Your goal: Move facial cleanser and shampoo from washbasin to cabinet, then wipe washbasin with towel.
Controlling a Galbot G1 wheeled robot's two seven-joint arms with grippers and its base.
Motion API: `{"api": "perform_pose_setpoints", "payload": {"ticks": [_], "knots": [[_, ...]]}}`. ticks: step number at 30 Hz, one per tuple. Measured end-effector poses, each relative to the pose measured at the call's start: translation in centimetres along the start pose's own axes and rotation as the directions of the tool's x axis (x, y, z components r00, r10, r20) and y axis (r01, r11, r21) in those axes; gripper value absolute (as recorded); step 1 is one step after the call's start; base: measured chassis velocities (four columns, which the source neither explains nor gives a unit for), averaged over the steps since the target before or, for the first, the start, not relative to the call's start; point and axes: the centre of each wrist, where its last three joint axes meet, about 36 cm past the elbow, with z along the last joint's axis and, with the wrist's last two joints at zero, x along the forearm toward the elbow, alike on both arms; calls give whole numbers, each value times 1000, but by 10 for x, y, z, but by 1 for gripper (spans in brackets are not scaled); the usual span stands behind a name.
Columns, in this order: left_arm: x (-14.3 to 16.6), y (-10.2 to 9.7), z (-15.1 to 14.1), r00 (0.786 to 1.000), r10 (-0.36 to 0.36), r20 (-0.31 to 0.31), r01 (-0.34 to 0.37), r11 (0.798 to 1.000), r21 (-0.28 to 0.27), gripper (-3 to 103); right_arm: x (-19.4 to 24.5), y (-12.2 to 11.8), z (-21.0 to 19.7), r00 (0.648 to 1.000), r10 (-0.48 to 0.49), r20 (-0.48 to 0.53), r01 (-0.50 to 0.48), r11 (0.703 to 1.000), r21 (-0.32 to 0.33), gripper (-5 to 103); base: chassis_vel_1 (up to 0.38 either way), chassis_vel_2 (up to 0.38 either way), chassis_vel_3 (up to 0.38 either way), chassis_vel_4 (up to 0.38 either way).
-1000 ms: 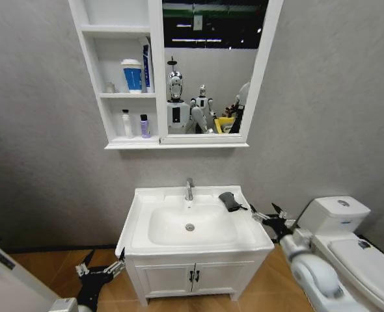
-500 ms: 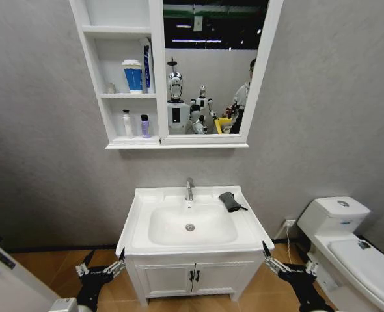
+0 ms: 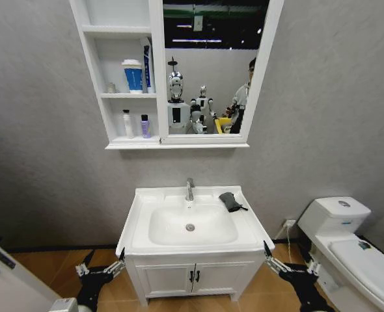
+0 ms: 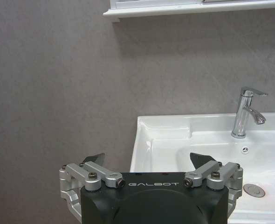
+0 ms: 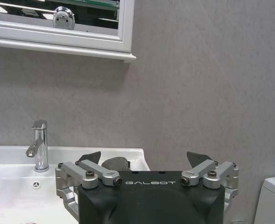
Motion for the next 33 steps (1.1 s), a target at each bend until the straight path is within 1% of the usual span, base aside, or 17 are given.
{"api": "perform_pose_setpoints", "payload": {"ticks": [21, 25, 33], "knots": [[0, 0, 0, 1000, 0, 0, 0, 1000, 0, 100, -1, 0, 2, 1000, -1, -4, 1, 1000, -3, 100, 5, -4, -4, 5], [0, 0, 0, 1000, 0, 0, 0, 1000, 0, 100, -1, 0, 2, 1000, -1, -4, 1, 1000, -4, 100, 115, -111, -109, 98], [0, 0, 0, 1000, 0, 0, 0, 1000, 0, 100, -1, 0, 2, 1000, -1, -5, 1, 1000, -4, 100, 195, -206, -197, 205]]}}
